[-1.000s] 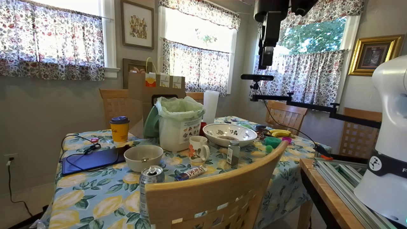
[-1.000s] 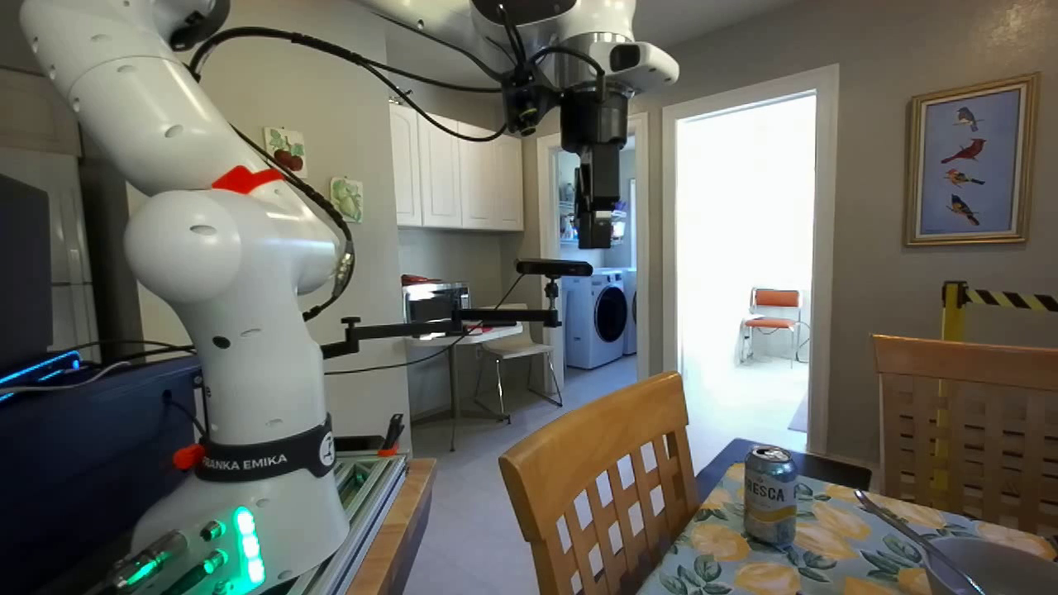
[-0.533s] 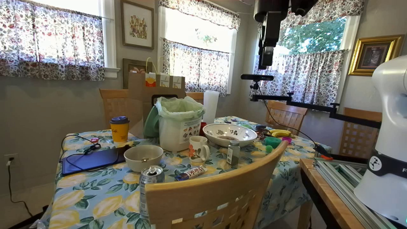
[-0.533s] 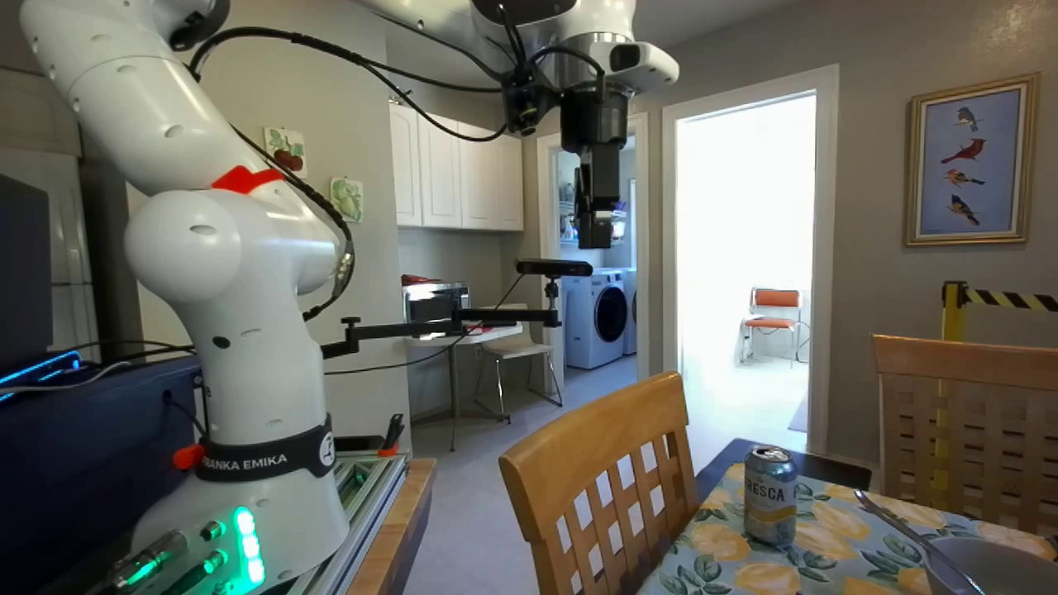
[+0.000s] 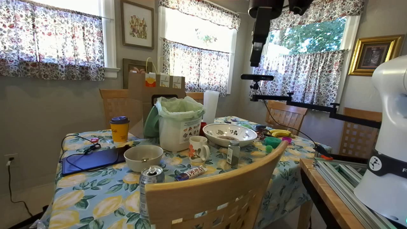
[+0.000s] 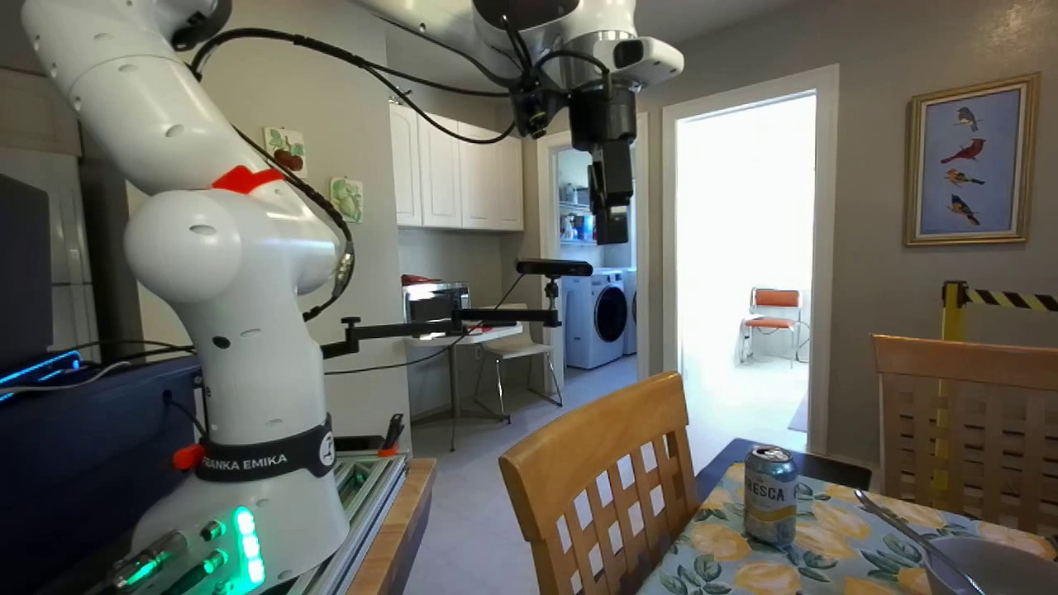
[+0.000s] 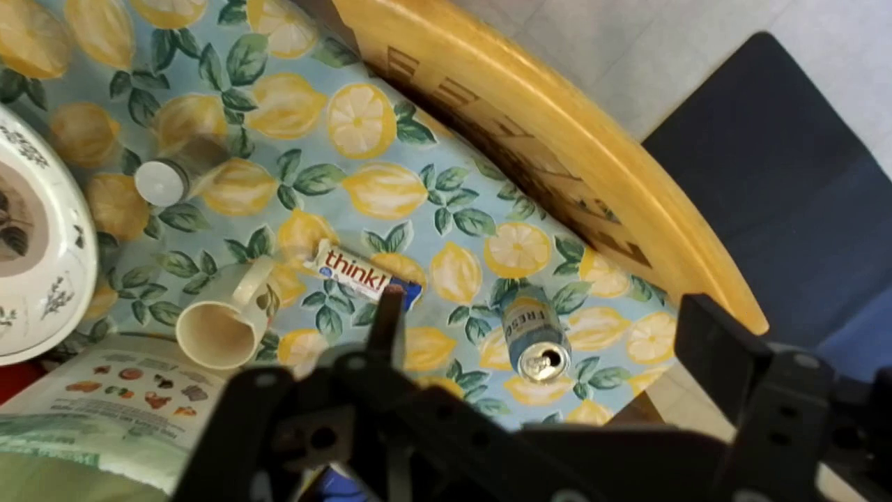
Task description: Move the can to the right
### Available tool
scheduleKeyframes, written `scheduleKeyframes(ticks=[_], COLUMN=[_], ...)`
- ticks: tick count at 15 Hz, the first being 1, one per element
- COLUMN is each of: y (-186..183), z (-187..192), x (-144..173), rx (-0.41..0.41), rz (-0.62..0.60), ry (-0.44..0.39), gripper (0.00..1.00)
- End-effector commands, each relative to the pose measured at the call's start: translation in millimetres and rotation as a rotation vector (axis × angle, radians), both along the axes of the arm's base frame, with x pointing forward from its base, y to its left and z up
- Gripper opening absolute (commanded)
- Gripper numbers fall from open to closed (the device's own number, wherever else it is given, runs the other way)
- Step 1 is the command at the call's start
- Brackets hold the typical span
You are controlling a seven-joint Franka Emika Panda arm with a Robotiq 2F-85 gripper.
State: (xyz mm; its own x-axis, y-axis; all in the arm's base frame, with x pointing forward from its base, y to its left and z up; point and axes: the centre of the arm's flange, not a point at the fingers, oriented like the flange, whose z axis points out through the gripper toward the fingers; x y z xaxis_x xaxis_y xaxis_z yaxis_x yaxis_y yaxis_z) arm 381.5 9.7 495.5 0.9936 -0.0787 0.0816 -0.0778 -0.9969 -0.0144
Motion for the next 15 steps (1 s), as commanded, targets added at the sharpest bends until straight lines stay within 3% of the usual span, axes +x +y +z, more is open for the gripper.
scheduleKeyframes(ticks=[1,8,15], y=[19.0,28.2,40.6], z=[-7.4,-31.3,-69.7], x=[37.9,104.5,137.0], rx=[0.003,0.006,-0.027], rz=[-0.127,-0.423,-0.577], ry=[-0.089,-0.182,-0.109], gripper=[1.0,1.0,1.0])
